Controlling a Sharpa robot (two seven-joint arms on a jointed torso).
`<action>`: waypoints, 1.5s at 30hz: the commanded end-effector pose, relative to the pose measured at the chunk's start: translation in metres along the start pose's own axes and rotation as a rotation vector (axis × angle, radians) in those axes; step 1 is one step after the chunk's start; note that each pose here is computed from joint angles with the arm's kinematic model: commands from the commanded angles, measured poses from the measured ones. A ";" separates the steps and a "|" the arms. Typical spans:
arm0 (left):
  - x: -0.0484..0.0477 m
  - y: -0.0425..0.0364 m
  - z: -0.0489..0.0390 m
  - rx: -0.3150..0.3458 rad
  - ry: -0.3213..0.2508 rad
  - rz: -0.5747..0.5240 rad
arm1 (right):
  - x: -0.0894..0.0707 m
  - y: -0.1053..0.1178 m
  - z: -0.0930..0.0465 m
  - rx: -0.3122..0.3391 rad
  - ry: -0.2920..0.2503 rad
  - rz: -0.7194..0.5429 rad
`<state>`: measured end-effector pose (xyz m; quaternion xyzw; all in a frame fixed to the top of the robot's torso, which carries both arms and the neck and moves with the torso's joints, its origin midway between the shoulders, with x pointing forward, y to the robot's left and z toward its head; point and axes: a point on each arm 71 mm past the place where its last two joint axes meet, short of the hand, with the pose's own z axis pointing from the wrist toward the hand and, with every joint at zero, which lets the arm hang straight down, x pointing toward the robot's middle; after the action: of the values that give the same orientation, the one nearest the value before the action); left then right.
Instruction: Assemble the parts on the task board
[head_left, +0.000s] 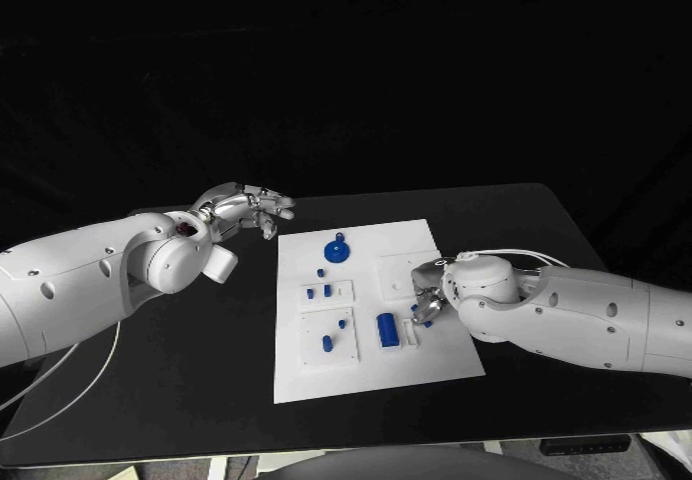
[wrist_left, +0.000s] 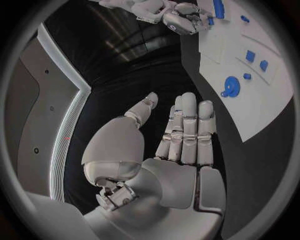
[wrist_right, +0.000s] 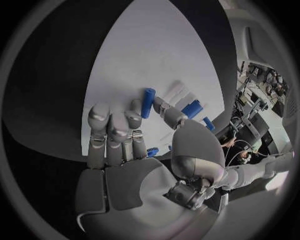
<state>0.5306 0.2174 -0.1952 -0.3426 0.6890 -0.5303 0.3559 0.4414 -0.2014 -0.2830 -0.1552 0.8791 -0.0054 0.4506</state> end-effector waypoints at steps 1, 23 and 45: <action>0.0022 -0.0010 0.0002 0.007 0.019 0.002 | 0.021 -0.004 0.004 0.027 0.060 -0.047; 0.0026 -0.0009 0.0002 0.005 0.019 0.003 | 0.035 -0.019 0.007 0.006 0.198 0.182; 0.0023 -0.0006 -0.0002 0.002 0.019 0.007 | 0.023 -0.025 -0.018 -0.036 0.164 0.403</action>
<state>0.5302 0.2174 -0.1954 -0.3418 0.6911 -0.5284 0.3556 0.4284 -0.2345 -0.2790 -0.0112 0.9134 0.0821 0.3985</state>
